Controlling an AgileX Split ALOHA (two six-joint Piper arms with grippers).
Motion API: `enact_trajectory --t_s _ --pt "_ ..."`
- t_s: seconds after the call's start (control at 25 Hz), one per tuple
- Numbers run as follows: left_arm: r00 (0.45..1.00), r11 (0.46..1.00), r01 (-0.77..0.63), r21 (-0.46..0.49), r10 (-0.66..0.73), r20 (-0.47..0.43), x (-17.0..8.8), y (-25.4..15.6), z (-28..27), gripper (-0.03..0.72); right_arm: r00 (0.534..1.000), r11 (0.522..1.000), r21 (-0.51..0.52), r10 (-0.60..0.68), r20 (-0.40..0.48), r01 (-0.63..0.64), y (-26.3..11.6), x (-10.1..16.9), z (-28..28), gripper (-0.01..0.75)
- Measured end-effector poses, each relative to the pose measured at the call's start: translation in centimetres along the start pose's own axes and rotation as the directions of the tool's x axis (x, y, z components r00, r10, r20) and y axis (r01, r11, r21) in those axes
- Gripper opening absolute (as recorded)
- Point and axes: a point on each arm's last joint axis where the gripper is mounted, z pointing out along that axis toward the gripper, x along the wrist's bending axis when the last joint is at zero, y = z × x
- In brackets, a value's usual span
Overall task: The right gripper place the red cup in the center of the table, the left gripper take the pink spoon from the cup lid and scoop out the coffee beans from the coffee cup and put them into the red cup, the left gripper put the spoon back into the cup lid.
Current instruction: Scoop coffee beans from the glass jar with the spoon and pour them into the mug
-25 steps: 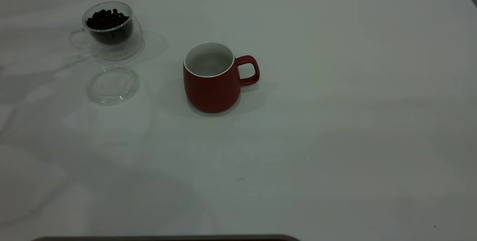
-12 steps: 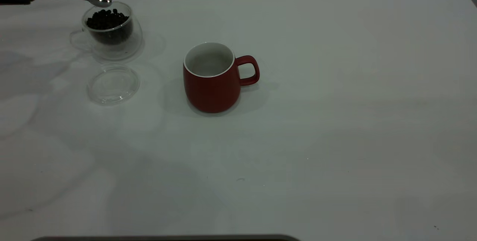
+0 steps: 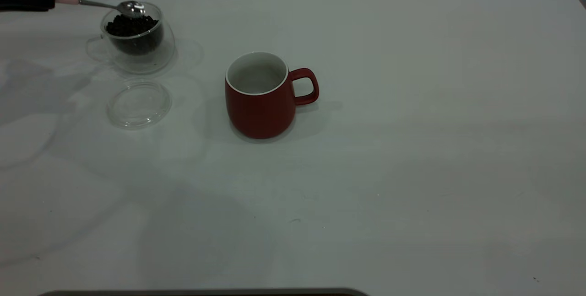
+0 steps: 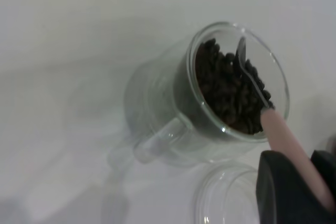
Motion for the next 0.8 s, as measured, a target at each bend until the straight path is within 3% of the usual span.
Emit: enact_trajectory --t_s 0.44,0.8 --pt "0.997 0.997 0.069 0.031 -0.069 0.025 0.8 -1.6 1.3 0.125 1.000 1.000 0.000 0.001 0.000 -0.001 0.0 0.0 0.0 0.591" --pt "0.973 0.973 0.226 0.041 -0.227 0.035 0.7 -1.8 1.4 0.125 1.000 1.000 0.000 0.001 0.000 -0.001 0.0 0.0 0.0 0.591"
